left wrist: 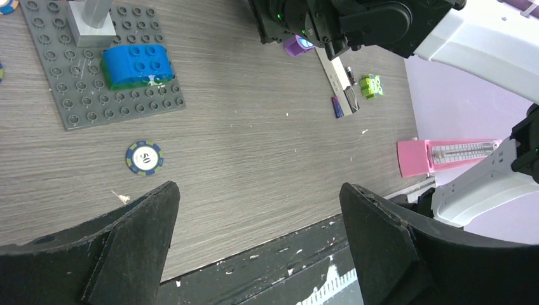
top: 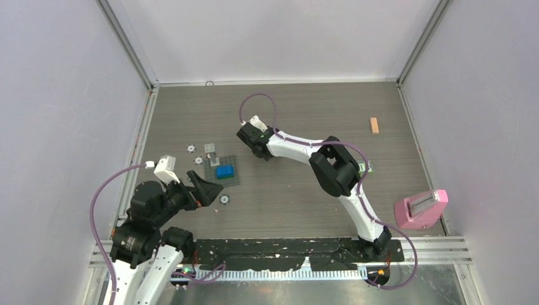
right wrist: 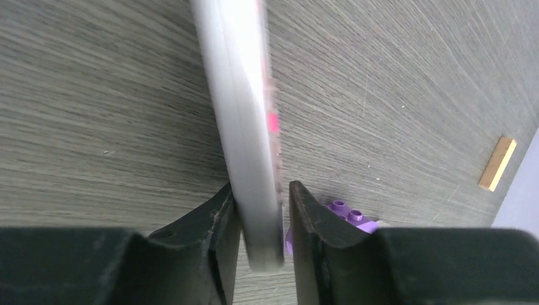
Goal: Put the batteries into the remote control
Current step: Place the remote control at the center of the board.
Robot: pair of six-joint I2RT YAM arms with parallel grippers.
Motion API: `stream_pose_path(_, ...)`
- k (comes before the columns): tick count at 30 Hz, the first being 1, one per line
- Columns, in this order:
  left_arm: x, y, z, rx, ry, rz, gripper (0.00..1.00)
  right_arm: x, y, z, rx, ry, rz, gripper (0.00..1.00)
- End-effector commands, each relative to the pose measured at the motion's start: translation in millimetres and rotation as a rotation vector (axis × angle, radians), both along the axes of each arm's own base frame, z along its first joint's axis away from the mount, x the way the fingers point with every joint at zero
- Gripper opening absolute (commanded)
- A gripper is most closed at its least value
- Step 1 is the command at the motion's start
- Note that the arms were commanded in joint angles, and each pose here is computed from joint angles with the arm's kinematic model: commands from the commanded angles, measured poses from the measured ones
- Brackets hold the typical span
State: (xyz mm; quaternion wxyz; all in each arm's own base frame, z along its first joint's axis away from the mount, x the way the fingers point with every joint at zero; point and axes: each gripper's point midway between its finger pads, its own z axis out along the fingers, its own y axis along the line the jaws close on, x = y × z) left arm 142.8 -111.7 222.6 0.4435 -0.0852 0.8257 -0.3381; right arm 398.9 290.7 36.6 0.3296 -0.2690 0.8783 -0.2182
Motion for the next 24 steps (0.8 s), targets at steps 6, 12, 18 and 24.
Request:
stream_pose_path(6, 2.9, -4.3, 7.1, -0.003, -0.025, -0.026, 0.98, -9.8, 22.0, 8.7, 0.139, 0.067, 0.038, 0.59)
stream_pose_path(12, 0.9, -4.9, 8.5, -0.005, -0.024, -0.033, 0.98, -25.2, 44.8, 27.2, 0.317, 0.146, 0.093, 0.66)
stream_pose_path(18, -3.3, -4.0, 10.5, -0.008, -0.034, -0.036, 0.98, -39.4, 40.9, 75.9, 0.531, 0.133, 0.119, 0.68)
stream_pose_path(24, -5.2, -3.0, 21.0, -0.004, -0.075, -0.042, 0.98, -35.1, -20.6, 108.3, 0.621, 0.026, 0.02, 0.68)
